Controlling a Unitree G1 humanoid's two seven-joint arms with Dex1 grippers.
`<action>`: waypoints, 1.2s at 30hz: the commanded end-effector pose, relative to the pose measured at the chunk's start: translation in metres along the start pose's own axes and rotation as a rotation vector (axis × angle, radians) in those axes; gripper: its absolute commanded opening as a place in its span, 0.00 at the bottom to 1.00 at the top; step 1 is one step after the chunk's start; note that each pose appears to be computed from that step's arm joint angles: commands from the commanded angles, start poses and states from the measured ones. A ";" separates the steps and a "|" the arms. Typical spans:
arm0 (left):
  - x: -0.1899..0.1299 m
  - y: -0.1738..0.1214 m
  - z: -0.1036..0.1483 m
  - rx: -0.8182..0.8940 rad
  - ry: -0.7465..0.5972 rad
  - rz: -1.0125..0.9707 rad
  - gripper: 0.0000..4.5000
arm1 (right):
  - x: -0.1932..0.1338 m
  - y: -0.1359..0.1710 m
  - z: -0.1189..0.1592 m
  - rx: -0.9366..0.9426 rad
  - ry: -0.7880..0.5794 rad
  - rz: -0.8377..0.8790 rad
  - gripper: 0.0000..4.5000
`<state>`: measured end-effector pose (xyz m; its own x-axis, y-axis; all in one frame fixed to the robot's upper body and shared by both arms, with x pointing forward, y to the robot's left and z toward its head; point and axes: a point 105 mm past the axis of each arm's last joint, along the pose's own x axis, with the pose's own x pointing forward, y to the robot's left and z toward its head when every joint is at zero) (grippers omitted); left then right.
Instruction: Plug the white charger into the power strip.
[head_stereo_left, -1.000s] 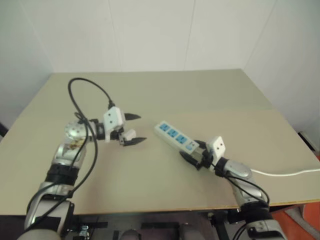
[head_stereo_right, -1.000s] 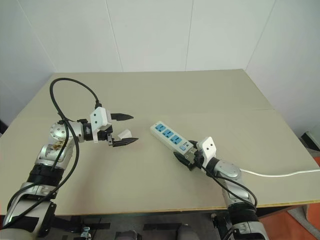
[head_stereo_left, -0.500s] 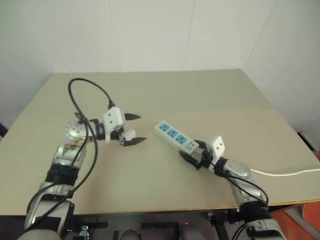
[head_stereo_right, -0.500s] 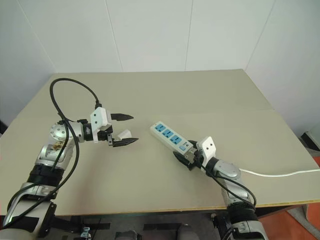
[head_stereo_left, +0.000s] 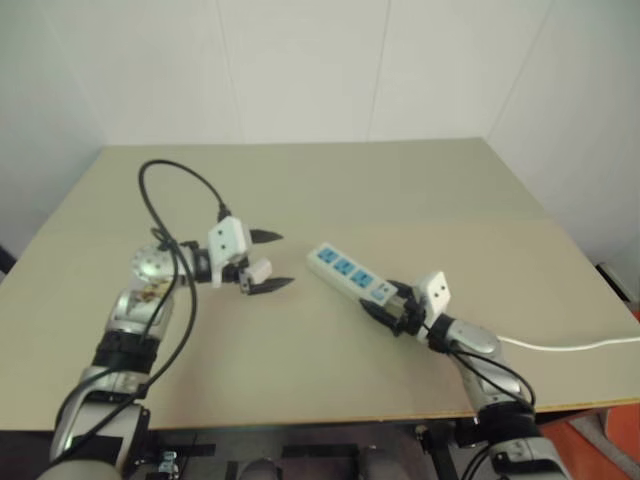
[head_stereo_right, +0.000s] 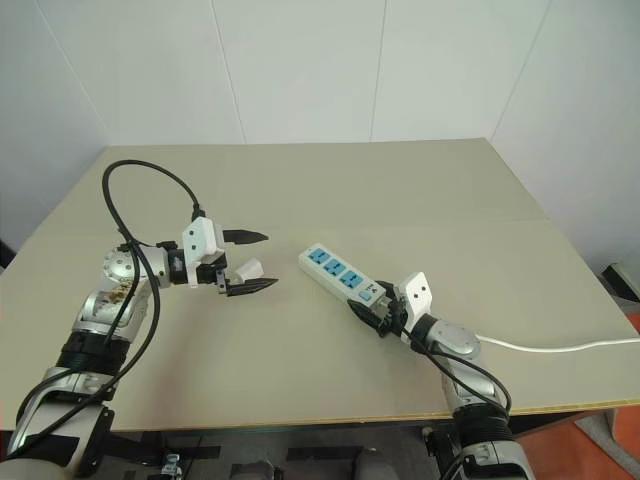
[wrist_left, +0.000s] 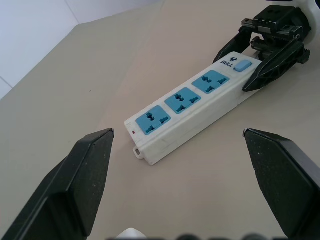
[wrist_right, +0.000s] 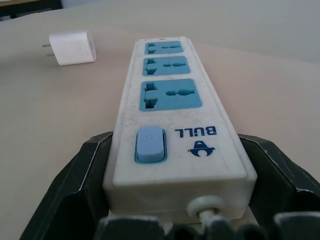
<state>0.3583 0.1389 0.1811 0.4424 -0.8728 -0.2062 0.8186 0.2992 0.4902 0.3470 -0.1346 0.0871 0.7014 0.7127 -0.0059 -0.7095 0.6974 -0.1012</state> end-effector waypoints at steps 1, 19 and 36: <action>0.003 0.019 0.016 0.049 0.023 0.095 1.00 | -0.005 0.010 0.014 -0.063 -0.033 0.088 0.76; 0.040 0.057 0.026 -0.462 0.565 0.189 1.00 | -0.011 0.024 0.020 -0.118 0.029 0.201 0.76; 0.024 0.072 -0.009 -0.436 0.872 0.113 1.00 | -0.004 0.041 0.004 -0.099 0.045 0.188 0.76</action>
<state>0.4281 0.1439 0.1866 0.4696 -0.2964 -0.8316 0.7348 0.6534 0.1821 0.3182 -0.1128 0.0847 0.5694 0.8179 -0.0821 -0.8168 0.5517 -0.1686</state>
